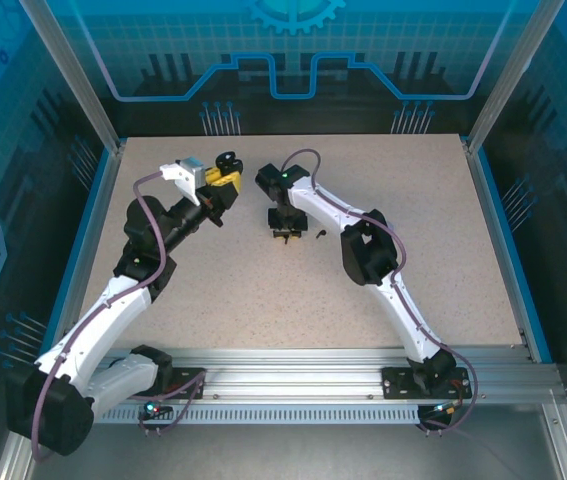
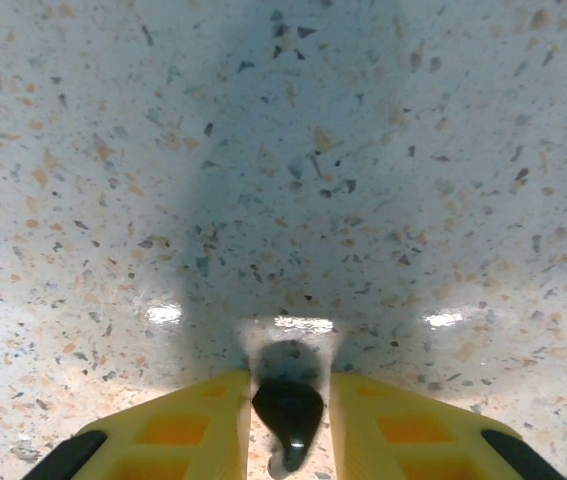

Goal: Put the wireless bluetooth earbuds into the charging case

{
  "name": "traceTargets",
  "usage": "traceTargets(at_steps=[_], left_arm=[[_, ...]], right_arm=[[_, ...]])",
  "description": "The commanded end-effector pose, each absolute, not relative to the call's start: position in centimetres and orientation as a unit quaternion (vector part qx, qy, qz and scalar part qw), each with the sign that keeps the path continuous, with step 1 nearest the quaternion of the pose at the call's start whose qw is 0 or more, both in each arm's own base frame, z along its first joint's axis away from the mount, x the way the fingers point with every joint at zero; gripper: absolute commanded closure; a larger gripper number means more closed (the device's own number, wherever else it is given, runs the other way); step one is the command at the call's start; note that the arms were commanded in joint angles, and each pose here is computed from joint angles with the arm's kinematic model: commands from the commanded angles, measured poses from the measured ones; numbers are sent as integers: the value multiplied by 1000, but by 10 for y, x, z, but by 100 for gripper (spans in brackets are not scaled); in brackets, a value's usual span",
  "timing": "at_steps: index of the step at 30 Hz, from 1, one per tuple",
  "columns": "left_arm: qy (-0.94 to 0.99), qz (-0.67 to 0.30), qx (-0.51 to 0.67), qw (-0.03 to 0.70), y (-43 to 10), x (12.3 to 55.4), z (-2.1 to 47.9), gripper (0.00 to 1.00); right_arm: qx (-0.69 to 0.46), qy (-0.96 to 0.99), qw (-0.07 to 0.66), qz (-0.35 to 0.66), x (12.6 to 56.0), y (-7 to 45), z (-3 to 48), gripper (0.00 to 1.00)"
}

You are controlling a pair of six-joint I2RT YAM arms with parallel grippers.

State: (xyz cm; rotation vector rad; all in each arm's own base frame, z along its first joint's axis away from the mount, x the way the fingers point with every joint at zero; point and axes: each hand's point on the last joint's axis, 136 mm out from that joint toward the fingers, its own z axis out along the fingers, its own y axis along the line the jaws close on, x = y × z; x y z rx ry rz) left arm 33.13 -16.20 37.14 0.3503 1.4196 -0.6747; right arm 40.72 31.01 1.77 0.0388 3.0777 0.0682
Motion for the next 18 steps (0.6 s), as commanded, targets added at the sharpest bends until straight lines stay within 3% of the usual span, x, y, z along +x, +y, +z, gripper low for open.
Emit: traceTargets(at_steps=[1,12,18], left_arm=[[627,-300,151,703,-160,332,375,100],[630,-304,154,698,-161,332,372,100],[628,-306,157,698,-162,330,373,100]], right_arm=[[24,999,31,21,418,308,-3,75],[8,999,39,32,421,312,3,85],[-15,995,80,49,428,316,33,86]])
